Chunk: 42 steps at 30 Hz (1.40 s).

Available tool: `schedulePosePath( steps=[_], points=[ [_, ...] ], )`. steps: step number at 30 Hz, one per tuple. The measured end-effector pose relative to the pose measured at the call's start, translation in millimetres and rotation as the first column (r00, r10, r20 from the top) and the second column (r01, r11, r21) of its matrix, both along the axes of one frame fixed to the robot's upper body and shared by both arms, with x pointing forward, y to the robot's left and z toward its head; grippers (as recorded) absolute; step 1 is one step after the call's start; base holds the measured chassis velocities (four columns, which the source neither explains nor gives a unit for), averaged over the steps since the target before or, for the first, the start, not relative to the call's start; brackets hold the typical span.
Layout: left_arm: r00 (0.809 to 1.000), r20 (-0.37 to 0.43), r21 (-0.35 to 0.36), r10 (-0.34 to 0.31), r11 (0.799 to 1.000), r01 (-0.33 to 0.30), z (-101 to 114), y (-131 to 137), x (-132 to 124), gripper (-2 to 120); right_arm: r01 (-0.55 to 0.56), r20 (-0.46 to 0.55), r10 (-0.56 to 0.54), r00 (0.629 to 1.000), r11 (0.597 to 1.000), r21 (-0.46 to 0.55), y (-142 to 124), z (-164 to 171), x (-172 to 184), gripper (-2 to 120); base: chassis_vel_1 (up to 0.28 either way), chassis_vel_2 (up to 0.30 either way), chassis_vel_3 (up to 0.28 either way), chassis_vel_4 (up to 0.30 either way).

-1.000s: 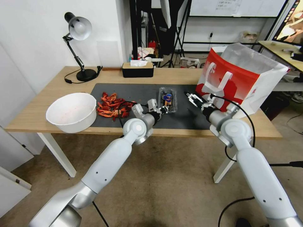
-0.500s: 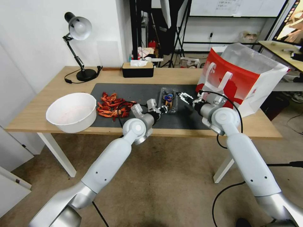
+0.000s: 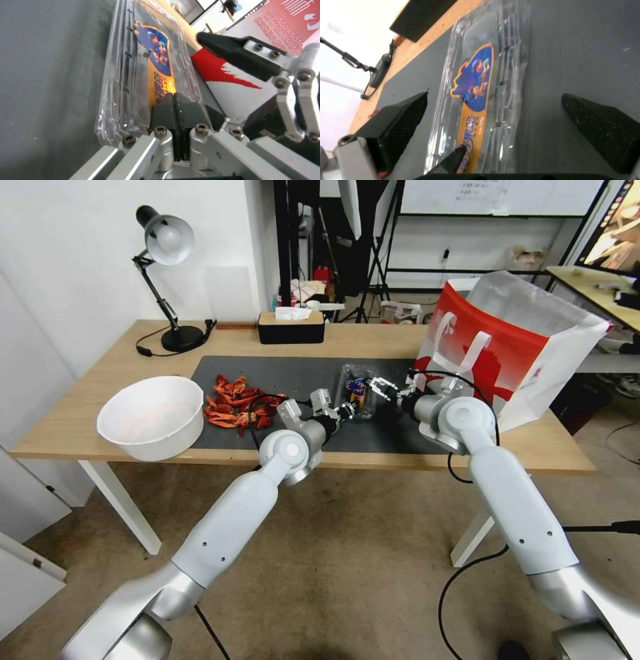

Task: Close the takeout container lid, then place the container into the takeout bag.

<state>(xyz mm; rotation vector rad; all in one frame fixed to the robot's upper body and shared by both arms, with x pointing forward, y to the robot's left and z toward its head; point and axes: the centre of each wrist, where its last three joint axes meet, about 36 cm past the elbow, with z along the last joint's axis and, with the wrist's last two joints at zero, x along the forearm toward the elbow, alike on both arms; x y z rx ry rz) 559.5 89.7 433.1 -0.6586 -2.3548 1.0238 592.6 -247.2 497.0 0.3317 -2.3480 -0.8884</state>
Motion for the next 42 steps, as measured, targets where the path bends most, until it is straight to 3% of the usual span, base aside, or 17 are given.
schedulePosePath(
  steps=[14, 42],
  points=[
    [1.0, -0.001, -0.003, 0.002, 1.0, -0.002, -1.1, 0.9, -3.7, 0, -0.028, -0.039, 0.028, 0.999, 0.999, -0.018, 16.3, 9.8, 10.3, 100, 0.0, 0.0, 0.0, 0.0],
    [1.0, 0.004, -0.006, 0.007, 1.0, -0.007, -0.1, 4.2, -3.1, 0, -0.024, -0.071, 0.022, 0.997, 0.999, -0.022, 19.3, 26.1, 47.9, 100, 0.0, 0.0, 0.0, 0.0]
  ],
)
